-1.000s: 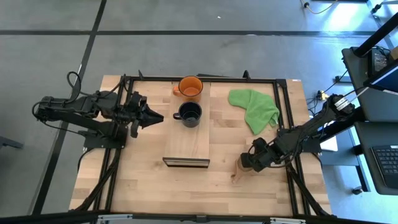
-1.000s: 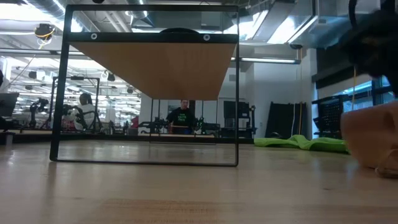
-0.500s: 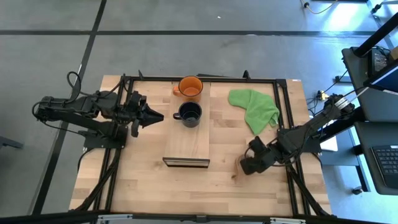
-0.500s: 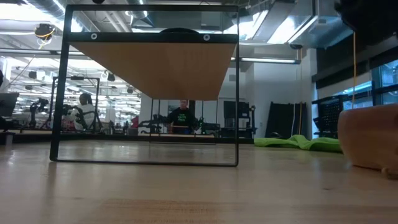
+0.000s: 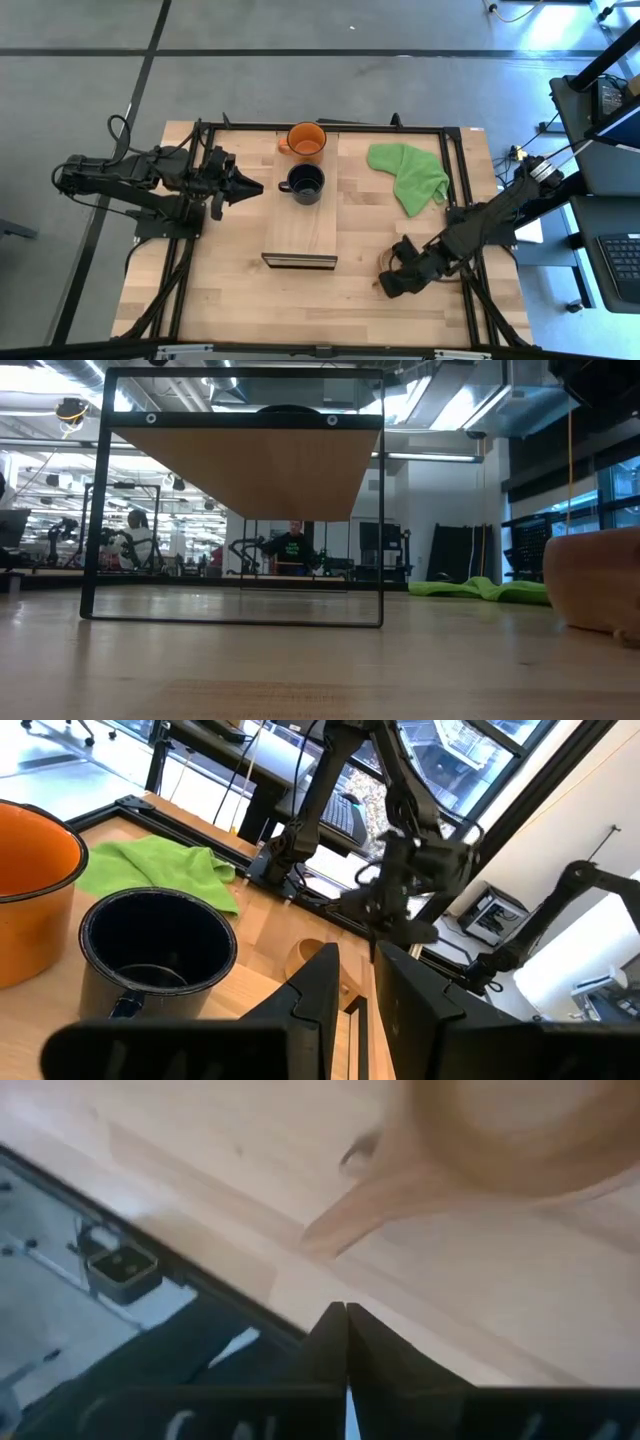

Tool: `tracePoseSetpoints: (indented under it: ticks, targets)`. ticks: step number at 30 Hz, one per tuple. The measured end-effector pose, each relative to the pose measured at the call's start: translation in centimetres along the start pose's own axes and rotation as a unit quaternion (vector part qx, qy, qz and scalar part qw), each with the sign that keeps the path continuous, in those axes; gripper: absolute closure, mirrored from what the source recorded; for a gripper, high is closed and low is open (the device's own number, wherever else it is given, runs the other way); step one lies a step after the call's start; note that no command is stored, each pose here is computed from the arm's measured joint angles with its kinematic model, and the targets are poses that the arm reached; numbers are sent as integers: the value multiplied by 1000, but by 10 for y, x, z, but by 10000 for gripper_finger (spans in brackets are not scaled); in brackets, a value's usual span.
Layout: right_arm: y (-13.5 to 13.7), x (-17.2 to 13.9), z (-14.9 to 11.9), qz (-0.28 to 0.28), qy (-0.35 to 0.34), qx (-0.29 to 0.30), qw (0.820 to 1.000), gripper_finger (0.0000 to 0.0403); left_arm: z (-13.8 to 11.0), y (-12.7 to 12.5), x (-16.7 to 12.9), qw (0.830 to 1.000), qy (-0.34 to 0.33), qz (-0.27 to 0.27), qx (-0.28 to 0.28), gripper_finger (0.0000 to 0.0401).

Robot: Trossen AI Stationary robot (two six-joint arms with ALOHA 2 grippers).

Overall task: Stack small to large cups/mugs on shelf
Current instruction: Put the brown mug on the shelf

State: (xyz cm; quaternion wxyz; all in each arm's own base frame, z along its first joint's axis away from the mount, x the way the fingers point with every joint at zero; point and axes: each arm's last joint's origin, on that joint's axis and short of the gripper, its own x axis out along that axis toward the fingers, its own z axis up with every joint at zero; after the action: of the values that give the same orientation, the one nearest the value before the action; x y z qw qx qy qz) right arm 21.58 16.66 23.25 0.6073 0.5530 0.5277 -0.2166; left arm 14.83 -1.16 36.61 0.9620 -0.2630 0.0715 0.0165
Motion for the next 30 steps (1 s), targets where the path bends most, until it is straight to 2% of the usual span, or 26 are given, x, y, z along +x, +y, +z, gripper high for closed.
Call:
tracePoseSetpoints:
  ticks: [7,15,20,30]
  targets:
    - [9,40,-6,-2,19,-6,1000,400,0,0,0,1000,0,0,0,338]
    - [8,57,-5,-24,25,-22,999,400,0,0,0,1000,6,-7,-13,338]
    - [9,69,8,-38,14,-27,999,400,-1,0,0,1000,14,-12,-14,338]
    - [20,67,46,-9,-50,-23,998,400,-4,1,-2,999,31,-12,-23,338]
